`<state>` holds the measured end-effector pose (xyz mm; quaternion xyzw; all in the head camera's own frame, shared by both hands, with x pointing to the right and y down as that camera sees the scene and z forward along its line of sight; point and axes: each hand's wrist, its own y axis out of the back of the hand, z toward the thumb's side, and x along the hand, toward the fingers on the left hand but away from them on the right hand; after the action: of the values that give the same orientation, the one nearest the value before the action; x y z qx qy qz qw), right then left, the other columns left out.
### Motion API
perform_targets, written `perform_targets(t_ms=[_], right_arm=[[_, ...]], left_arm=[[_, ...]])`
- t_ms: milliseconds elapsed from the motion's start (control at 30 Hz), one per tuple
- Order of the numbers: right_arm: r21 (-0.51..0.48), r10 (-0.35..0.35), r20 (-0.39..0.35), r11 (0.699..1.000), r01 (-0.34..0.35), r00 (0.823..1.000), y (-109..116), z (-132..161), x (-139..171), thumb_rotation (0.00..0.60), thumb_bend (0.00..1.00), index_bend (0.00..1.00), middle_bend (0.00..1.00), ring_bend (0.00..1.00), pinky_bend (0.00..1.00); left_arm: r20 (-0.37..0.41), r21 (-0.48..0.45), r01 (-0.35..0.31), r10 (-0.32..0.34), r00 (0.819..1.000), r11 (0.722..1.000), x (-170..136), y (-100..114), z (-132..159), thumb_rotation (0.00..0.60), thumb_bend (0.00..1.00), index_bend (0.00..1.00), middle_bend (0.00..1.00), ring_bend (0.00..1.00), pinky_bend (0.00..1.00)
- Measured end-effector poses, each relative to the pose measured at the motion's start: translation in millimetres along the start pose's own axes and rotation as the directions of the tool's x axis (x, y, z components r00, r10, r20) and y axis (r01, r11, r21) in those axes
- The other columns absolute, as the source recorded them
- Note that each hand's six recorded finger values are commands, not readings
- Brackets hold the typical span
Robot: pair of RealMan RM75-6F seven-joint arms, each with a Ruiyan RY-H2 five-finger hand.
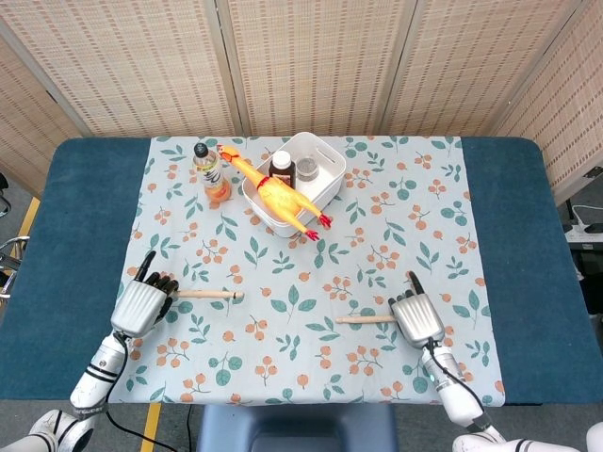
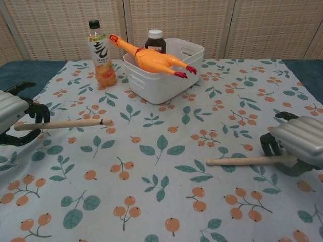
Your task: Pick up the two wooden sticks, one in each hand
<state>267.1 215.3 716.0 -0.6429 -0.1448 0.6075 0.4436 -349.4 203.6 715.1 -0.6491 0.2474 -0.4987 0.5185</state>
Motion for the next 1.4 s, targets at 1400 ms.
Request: perform_targets(t_ms=[1400], right_arm=[[-0.351,-0.374,-0.158,0.886,0.302,0.914,125,61,-12,0.6,0.45,0.99,0.86,0.48,0.0]], left_arm=[[0.032,-0.35,0.049,-0.04,0.999,0.936,51,81,77,0.6,0.55,0.82,0.85,0.47,0.09]])
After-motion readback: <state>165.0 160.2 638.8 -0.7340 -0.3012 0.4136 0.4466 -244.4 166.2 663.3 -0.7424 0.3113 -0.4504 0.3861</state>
